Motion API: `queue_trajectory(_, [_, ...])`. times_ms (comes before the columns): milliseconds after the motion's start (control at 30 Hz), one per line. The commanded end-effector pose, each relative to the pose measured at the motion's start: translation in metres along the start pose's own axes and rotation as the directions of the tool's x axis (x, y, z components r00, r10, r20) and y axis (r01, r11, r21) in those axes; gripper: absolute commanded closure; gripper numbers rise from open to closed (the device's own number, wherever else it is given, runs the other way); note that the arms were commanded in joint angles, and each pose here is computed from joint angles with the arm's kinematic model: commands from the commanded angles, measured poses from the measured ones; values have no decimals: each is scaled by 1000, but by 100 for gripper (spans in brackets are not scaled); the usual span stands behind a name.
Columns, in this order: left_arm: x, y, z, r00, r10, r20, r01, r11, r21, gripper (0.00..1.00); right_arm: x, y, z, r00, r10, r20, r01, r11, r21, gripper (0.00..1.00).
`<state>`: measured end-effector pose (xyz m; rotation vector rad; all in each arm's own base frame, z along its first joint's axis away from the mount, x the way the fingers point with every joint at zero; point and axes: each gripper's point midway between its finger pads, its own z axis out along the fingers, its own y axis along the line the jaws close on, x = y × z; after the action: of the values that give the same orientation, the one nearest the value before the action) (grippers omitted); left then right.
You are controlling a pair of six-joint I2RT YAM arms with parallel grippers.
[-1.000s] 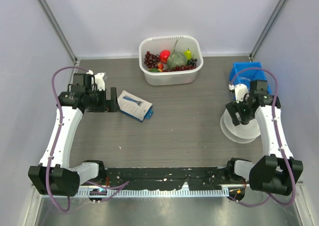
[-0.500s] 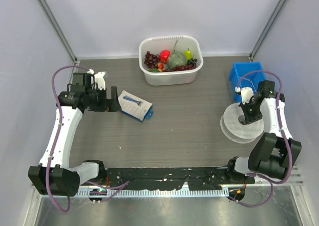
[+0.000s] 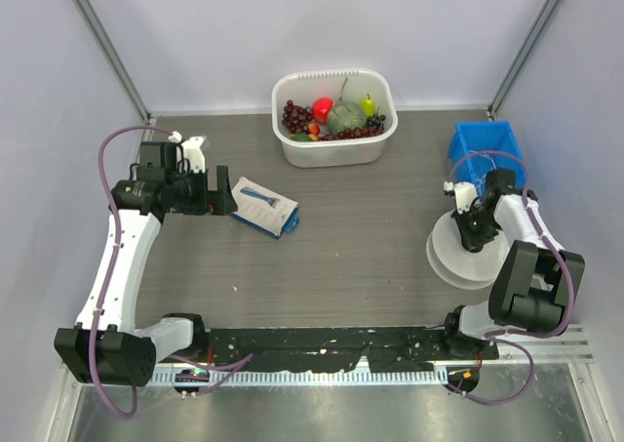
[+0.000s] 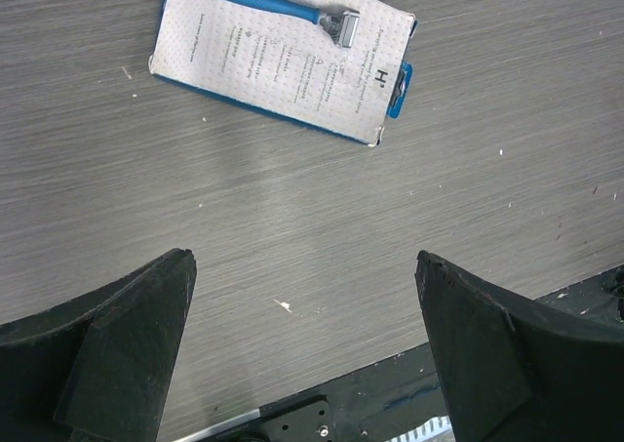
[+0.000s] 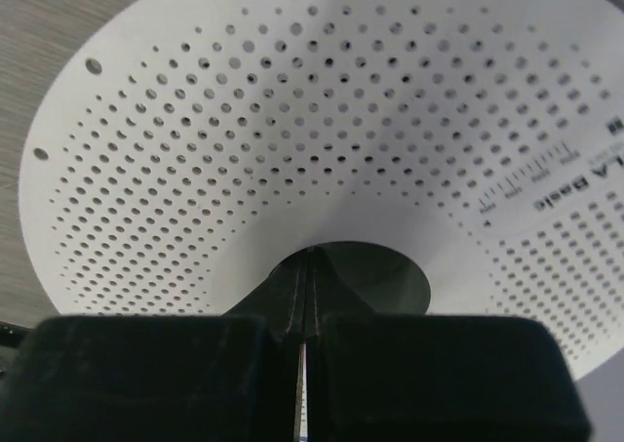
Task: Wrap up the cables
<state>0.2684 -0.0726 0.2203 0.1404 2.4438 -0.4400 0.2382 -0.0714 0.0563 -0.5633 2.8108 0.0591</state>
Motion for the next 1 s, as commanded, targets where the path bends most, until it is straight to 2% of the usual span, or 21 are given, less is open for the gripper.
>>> queue_trajectory(0, [-14,-5,-6,997,14,71,-15,1000,16,0,-6,26,7,999,-41,17,43,997,-69,99])
queue_trajectory(300, [-14,-5,-3,998,5,65,-6,1000,22,0,-34,84,5,986,-136,94,151,975,-166,99])
queue_trajectory(600, [-17,11,-7,997,-22,77,28,996,-80,0,-85,172,10,956,-235,175,277,919,-280,99])
queue_trajectory(867, [-17,21,-7,996,-57,75,68,987,-143,0,-126,241,14,911,-321,259,389,877,-281,98])
queue_trajectory(967, [-17,23,-8,995,-58,84,70,986,-152,0,-130,266,19,890,-381,250,443,852,-280,98])
